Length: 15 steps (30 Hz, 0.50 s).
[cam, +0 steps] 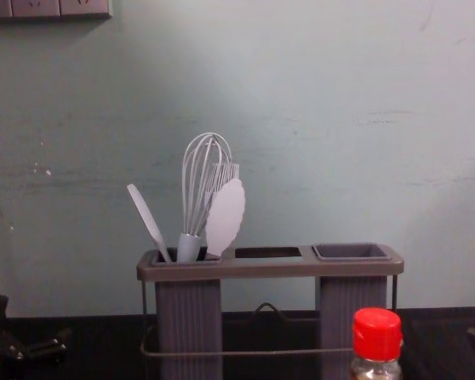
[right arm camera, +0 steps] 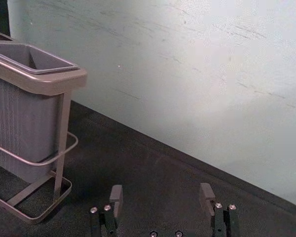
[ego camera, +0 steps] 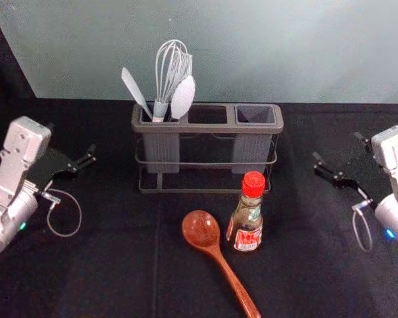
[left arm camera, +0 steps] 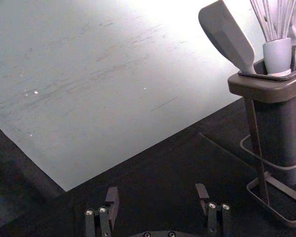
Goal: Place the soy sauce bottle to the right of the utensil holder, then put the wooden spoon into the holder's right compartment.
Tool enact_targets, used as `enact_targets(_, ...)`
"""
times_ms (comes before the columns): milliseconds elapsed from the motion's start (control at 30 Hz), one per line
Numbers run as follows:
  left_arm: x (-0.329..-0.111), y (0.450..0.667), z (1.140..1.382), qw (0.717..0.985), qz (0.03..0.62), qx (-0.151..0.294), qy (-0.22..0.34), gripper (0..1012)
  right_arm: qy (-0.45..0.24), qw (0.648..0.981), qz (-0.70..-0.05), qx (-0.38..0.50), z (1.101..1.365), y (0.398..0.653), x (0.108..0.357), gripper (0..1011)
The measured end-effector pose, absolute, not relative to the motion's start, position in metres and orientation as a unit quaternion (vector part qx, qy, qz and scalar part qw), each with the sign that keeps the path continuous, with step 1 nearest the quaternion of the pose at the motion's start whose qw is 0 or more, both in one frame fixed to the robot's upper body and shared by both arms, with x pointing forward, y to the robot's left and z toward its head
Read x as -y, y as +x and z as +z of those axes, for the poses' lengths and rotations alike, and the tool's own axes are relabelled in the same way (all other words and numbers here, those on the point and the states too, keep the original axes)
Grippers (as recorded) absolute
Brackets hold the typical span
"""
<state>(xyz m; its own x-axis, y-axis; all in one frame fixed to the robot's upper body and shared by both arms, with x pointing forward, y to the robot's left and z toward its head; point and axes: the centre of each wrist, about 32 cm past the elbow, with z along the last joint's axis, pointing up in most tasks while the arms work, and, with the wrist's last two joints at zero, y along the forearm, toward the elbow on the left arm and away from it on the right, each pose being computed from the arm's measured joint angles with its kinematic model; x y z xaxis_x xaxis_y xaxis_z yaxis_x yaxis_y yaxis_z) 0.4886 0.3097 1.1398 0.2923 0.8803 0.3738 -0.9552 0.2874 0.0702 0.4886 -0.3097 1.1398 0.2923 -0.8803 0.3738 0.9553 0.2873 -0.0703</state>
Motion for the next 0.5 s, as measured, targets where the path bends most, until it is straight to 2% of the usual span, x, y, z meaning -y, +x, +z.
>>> enact_targets(500,-0.3097,0.4886,1.1398,0.791,0.58,0.132,0.141,1011,-0.138,0.791,-0.581,0.132,1.1387,0.4846,0.3113,1002)
